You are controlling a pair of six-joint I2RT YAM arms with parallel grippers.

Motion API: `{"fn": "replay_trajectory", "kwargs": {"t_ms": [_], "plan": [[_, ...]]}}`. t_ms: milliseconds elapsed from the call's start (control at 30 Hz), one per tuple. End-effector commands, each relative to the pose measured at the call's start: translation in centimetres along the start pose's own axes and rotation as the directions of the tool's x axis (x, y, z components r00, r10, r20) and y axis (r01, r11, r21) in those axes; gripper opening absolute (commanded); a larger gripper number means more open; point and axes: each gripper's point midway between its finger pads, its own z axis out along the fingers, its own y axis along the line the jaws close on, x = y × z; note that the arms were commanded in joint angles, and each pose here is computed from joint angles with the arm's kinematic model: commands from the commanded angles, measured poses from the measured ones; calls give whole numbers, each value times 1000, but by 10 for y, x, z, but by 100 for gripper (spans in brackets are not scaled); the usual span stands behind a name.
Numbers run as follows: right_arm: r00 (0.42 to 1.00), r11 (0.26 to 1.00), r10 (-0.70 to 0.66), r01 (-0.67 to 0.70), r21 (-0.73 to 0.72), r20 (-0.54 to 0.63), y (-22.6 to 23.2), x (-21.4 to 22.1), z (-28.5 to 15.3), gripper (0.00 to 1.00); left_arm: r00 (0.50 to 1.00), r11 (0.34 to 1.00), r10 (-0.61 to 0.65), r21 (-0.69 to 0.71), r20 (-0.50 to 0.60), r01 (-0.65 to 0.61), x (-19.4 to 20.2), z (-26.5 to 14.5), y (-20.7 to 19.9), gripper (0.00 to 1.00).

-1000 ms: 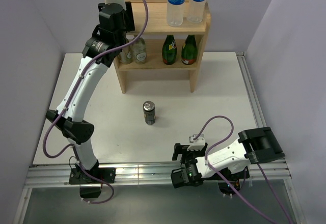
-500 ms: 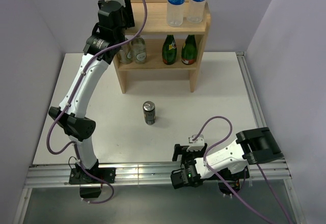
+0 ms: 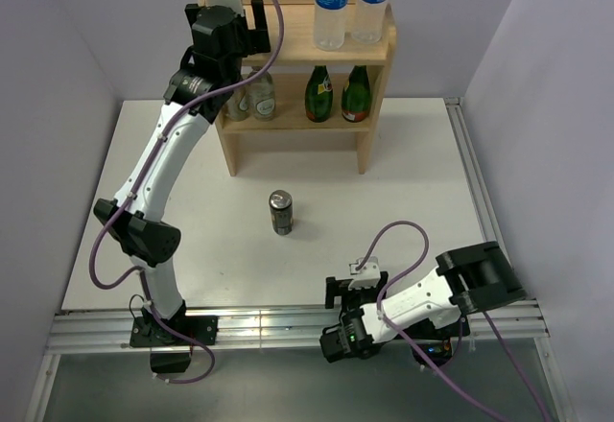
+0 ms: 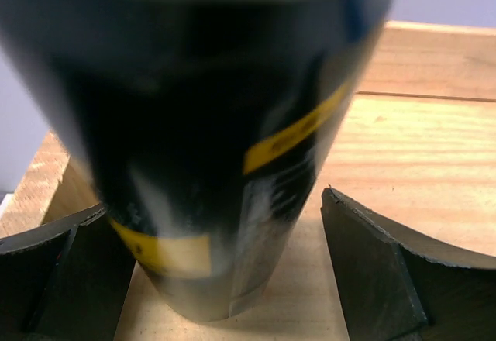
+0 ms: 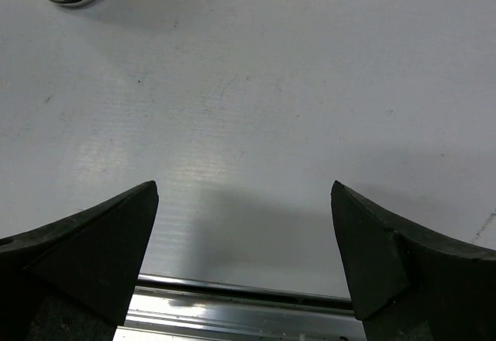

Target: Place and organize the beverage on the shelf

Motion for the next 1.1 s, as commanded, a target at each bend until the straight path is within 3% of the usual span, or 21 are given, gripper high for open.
{"fn": "replay_trajectory", "kwargs": {"t_ms": [0, 333, 733, 833, 867, 933, 967, 1000, 1033, 1067], "plan": [[969, 969, 245, -245, -17, 23, 17, -9, -5, 99, 998, 989, 25, -146, 53, -17, -30, -15, 53, 99], [971, 971, 237, -236, -29, 36, 26, -13, -15, 100, 999, 989, 8, -150, 42, -1, -39, -56, 63, 99], [968, 968, 247, -245, -46, 36, 25, -16, -20, 100, 998, 995, -36, -99, -52, 31, -10, -119, 76, 99], [966, 967, 254, -252, -41, 45, 18, -20, -21, 100, 992, 997, -63, -50, -105, 59, 20, -158, 67, 99], [965, 965, 258, -257, -45, 44, 14, -22, -21, 100, 994, 994, -83, -80, -76, 77, 23, -169, 70, 99], [963, 963, 267, -265, -49, 38, 10, -22, -21, 100, 984, 991, -123, 28, -130, 127, 62, -213, 42, 99], [960, 960, 277, -275, -53, 35, 6, -23, -20, 100, 976, 995, -94, 23, -195, 100, 100, -225, 42, 99], [959, 958, 283, -281, -53, 32, 4, -23, -20, 100, 960, 977, -193, 48, -205, 207, 106, -249, 33, 99], [956, 956, 291, -289, -55, 28, 2, -24, -20, 100, 949, 970, -209, 70, -235, 231, 121, -259, 28, 99], [958, 957, 286, -284, -56, 30, 0, -24, -19, 100, 943, 976, -175, 75, -285, 204, 160, -266, 27, 99]]}}
